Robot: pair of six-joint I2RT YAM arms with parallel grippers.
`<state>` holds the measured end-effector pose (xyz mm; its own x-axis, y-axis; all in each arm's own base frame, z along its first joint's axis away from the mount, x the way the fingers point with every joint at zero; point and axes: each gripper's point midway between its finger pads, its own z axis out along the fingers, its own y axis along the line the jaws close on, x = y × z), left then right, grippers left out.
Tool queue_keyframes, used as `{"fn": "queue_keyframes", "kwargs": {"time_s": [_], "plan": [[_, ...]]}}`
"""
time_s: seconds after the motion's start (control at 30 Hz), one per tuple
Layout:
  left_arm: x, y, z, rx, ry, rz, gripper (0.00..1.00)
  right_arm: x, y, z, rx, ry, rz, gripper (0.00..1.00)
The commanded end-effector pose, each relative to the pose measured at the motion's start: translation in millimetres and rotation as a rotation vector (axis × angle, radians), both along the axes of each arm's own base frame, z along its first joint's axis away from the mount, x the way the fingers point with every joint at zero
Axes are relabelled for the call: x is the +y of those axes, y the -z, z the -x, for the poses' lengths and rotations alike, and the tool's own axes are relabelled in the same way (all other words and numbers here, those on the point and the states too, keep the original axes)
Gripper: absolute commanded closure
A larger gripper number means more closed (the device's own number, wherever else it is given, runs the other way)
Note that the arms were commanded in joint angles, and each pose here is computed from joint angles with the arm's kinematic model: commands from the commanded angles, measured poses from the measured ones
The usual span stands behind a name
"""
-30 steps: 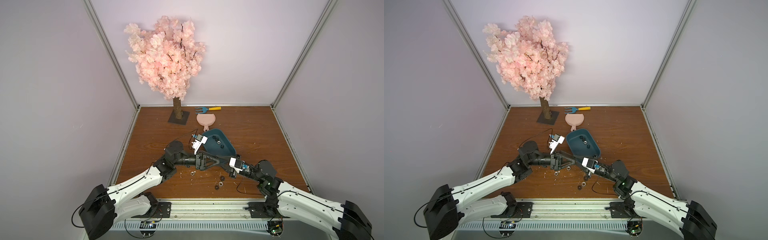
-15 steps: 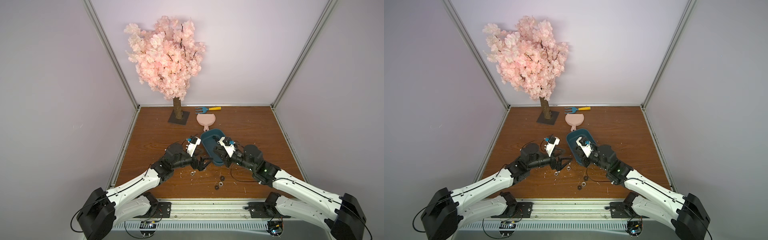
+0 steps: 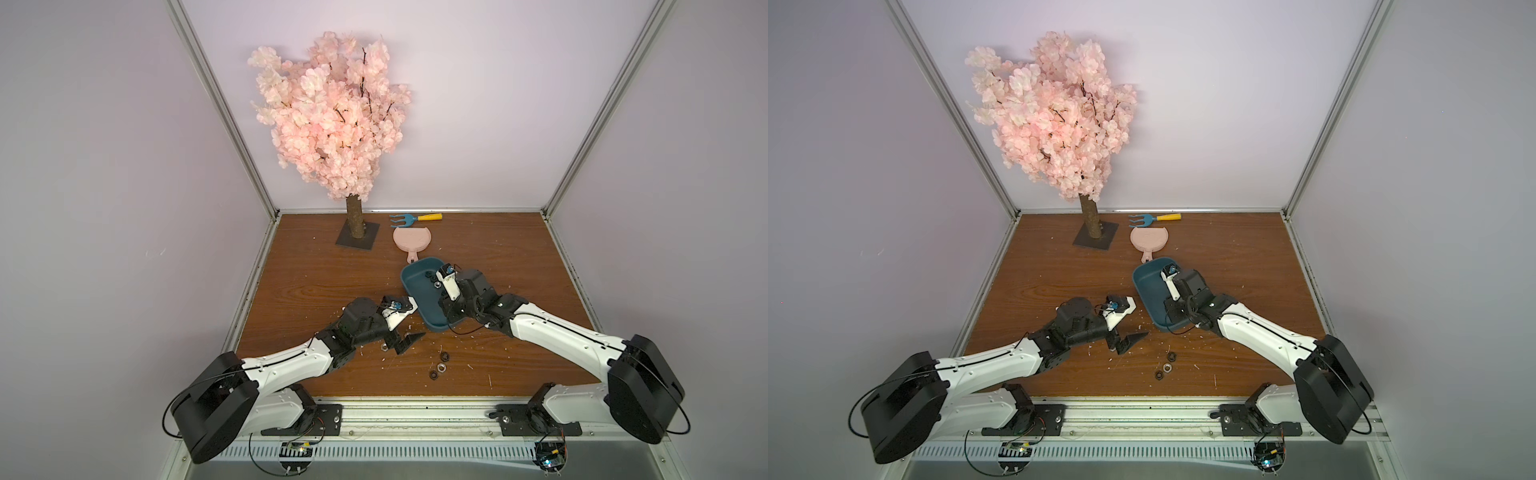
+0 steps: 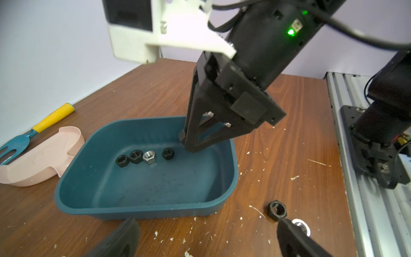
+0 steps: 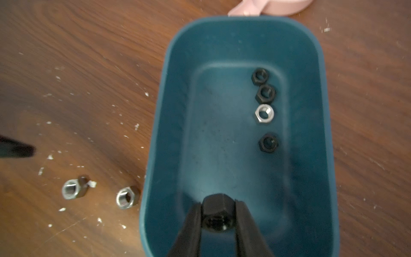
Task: Put the nuts on the desktop into the storage box
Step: Place the nut in the storage box.
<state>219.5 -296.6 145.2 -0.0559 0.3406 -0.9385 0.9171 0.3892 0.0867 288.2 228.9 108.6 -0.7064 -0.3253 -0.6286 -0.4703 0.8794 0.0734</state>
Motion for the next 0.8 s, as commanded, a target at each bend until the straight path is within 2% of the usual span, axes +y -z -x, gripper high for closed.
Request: {"fn": "queue_keyframes", "kwargs": {"time_s": [0.0, 0.27, 0.57, 0.67, 0.77], "plan": [[-8.2, -7.1, -1.8, -0.062, 0.035, -0.010, 0.00, -14.3, 7.1, -6.6, 0.052, 0.094, 0.082, 0.88], [-7.0, -5.3, 7.0, -0.023, 0.054, 0.016, 0.00, -24.0, 35.9, -22.4, 0.134, 0.156, 0.272, 0.90], [-7.6, -9.8, 14.1, 0.005, 0.077, 0.042, 0.00, -41.2, 48.3, -42.0, 0.066, 0.242, 0.395, 0.86], [-7.4, -8.4, 13.8, 0.019, 0.074, 0.024, 0.00, -39.5, 57.3, -44.2, 0.077, 0.245, 0.402, 0.85], [-0.9, -4.5, 7.1, 0.032, 0.013, 0.003, 0.00, -36.0, 62.4, -46.1, 0.085, 0.248, 0.394, 0.82]]}}
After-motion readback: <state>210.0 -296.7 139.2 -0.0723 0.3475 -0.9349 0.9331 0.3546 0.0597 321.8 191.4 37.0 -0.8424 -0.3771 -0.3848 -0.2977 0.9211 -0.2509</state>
